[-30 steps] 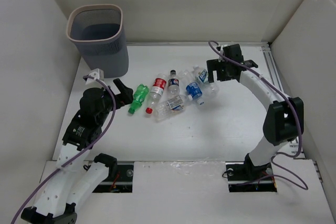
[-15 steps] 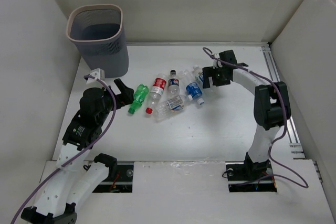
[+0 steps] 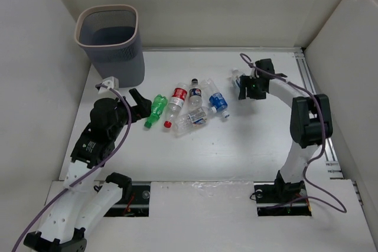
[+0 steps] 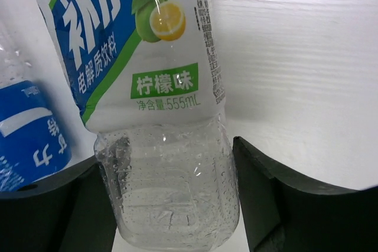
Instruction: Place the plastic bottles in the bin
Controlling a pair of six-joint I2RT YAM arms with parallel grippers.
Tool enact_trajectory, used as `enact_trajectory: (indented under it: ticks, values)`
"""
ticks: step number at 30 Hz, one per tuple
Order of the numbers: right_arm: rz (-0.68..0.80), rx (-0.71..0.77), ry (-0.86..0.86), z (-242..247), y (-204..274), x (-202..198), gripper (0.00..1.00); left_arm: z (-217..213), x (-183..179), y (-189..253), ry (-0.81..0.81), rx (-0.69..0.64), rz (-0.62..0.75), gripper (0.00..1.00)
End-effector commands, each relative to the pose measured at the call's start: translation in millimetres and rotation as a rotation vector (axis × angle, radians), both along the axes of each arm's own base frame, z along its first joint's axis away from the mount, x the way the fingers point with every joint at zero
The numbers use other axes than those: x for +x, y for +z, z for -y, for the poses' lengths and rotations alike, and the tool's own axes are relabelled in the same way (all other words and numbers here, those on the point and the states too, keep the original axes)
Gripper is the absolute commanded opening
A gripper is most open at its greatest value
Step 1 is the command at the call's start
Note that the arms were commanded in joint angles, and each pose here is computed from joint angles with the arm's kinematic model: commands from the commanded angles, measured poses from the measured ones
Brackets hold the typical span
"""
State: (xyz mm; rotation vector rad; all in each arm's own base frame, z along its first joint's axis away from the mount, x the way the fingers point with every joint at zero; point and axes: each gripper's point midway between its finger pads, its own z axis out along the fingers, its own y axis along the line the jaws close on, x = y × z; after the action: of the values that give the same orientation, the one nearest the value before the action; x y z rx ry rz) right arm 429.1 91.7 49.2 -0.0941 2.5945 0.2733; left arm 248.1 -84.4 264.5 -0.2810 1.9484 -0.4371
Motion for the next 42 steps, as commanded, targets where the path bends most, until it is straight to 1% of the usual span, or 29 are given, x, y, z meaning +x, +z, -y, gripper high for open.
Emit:
enact_trajectory:
  ticks: [1, 2, 3, 4, 5, 7, 8, 9, 10, 11, 12, 13, 14, 16, 17, 20, 21, 22, 23, 24, 26, 28, 32, 34, 36, 37, 38, 40, 42]
  values:
    - [0.164, 0.029, -0.136, 24, 67, 10, 0.24, 16, 7, 16, -0.078, -0.027, 0.036, 1.0]
    - [0.188, 0.033, -0.137, 24, 77, 8, 0.13, 24, 12, 18, -0.107, -0.037, 0.031, 1.0]
    - [0.246, 0.049, -0.144, 24, 103, 4, 0.13, 32, 14, 23, -0.143, -0.052, 0.036, 1.0]
    - [0.28, 0.064, -0.155, 24, 119, 2, 0.12, 45, 14, 29, -0.198, -0.102, 0.034, 1.0]
    - [0.304, 0.079, -0.135, 17, 130, -3, 0.04, 58, 22, 35, -0.233, -0.124, 0.046, 1.0]
    - [0.385, 0.131, -0.076, 0, 167, -17, 0.03, 86, 22, 62, -0.325, -0.16, 0.097, 1.0]
    - [0.412, 0.194, -0.007, -18, 183, -25, 0.03, 102, 22, 78, -0.388, -0.194, 0.13, 1.0]
    - [0.419, 0.245, 0.063, -36, 188, -38, 0.02, 124, 25, 91, -0.461, -0.211, 0.136, 1.0]
    - [0.508, 0.324, 0.127, -49, 219, -48, 0.02, 137, 25, 101, -0.514, -0.234, 0.143, 1.0]
    - [0.536, 0.399, 0.195, -66, 233, -61, 0.02, 153, 20, 110, -0.597, -0.254, 0.146, 1.0]
    - [0.584, 0.534, 0.301, -88, 257, -85, 0.02, 168, 22, 128, -0.65, -0.269, 0.174, 1.0]
    - [0.587, 0.565, 0.356, -98, 257, -91, 0.04, 175, 24, 136, -0.666, -0.275, 0.192, 1.0]
    - [0.607, 0.611, 0.388, -105, 273, -107, 0.04, 177, 27, 144, -0.667, -0.28, 0.212, 1.0]
    - [0.607, 0.649, 0.461, -122, 283, -128, 0.04, 190, 30, 158, -0.72, -0.298, 0.254, 1.0]
    - [0.642, 0.658, 0.489, -126, 296, -136, 0.04, 193, 31, 159, -0.73, -0.299, 0.251, 1.0]
    - [0.654, 0.711, 0.568, -145, 310, -157, 0.04, 204, 32, 164, -0.79, -0.321, 0.27, 1.0]
    - [0.651, 0.728, 0.587, -150, 313, -162, 0.04, 207, 35, 161, -0.787, -0.337, 0.259, 1.0]
    - [0.658, 0.742, 0.619, -158, 319, -169, 0.04, 208, 34, 168, -0.801, -0.345, 0.292, 1.0]
    - [0.647, 0.753, 0.629, -162, 319, -174, 0.04, 212, 37, 157, -0.807, -0.341, 0.264, 1.0]
    - [0.676, 0.758, 0.64, -166, 327, -175, 0.04, 212, 37, 159, -0.808, -0.343, 0.274, 1.0]
    - [0.679, 0.767, 0.641, -173, 332, -179, 0.04, 215, 39, 155, -0.822, -0.352, 0.268, 1.0]
    - [0.658, 0.765, 0.64, -181, 327, -175, 0.04, 218, 37, 149, -0.838, -0.364, 0.263, 1.0]
    - [0.631, 0.755, 0.584, -189, 319, -159, 0.04, 218, 28, 159, -0.87, -0.396, 0.299, 1.0]
    - [0.647, 0.76, 0.573, -193, 329, -157, 0.04, 218, 28, 159, -0.87, -0.396, 0.299, 1.0]
    - [0.636, 0.759, 0.575, -199, 327, -155, 0.04, 218, 30, 157, -0.859, -0.394, 0.291, 1.0]
    - [0.649, 0.774, 0.603, -206, 334, -162, 0.04, 218, 30, 157, -0.859, -0.394, 0.291, 1.0]
    - [0.636, 0.776, 0.613, -210, 331, -164, 0.04, 217, 31, 157, -0.852, -0.385, 0.298, 1.0]
    - [0.638, 0.792, 0.645, -220, 336, -172, 0.04, 218, 36, 153, -0.843, -0.374, 0.295, 0.82]
    - [0.645, 0.796, 0.649, -223, 340, -174, 0.04, 218, 40, 152, -0.834, -0.363, 0.288, 0.53]
